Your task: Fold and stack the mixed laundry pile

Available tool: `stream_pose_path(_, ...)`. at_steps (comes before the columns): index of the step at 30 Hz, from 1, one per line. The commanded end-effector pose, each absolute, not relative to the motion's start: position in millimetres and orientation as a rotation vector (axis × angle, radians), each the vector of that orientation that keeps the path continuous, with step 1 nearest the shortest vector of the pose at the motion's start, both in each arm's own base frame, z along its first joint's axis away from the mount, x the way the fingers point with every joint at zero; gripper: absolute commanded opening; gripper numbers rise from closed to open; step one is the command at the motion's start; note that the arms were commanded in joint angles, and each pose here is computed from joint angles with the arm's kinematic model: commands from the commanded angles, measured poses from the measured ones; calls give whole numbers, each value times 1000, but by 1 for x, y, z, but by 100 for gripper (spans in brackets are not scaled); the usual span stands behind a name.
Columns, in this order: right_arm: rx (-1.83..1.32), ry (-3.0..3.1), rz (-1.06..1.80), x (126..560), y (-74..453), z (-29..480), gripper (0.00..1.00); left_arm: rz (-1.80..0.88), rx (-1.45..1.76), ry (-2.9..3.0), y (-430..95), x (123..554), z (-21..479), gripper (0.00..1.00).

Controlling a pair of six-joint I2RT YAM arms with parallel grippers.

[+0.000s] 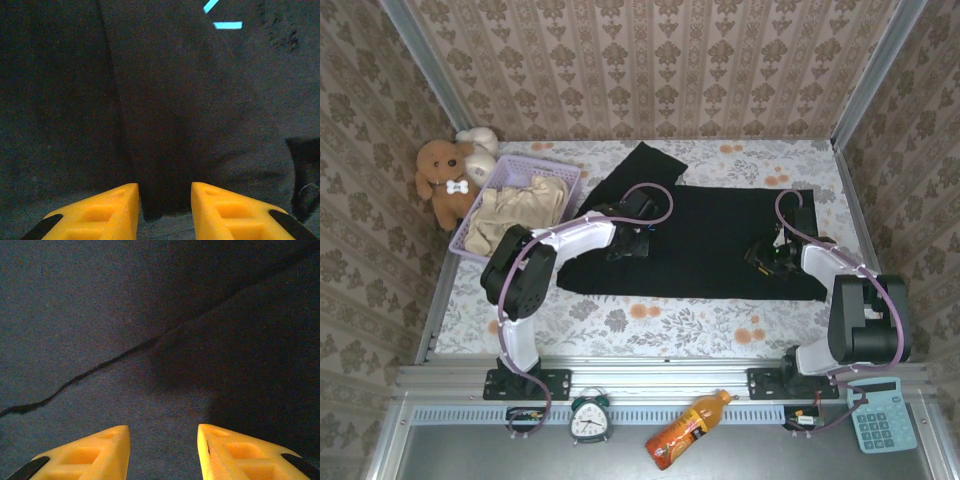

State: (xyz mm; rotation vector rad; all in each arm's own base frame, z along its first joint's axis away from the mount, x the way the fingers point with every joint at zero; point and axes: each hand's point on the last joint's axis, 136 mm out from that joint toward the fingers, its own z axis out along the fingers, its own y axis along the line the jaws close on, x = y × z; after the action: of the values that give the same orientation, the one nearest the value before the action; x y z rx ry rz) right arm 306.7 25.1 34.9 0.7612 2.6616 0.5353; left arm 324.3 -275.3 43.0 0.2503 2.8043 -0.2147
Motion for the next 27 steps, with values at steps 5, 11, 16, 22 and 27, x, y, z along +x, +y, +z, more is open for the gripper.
stream_pose_path(5, 765, 2681, 572, 303, 30, 29, 42, -167, 224, 2823, -270, 322, 36, 32)
stream_pose_path(11, 761, 2678, 565, 303, 29, 29, 42, -187, 224, 2818, -273, 322, 37, 11)
stream_pose_path(16, 762, 2678, 564, 304, 29, 29, 42, -173, 243, 2783, -270, 328, 51, 0)
stream_pose_path(22, 754, 2668, 545, 305, 27, 34, 42, -282, 241, 2694, -288, 355, 87, 0)
stream_pose_path(27, 754, 2661, 548, 306, 27, 35, 42, -413, 230, 2561, -323, 399, 124, 0)
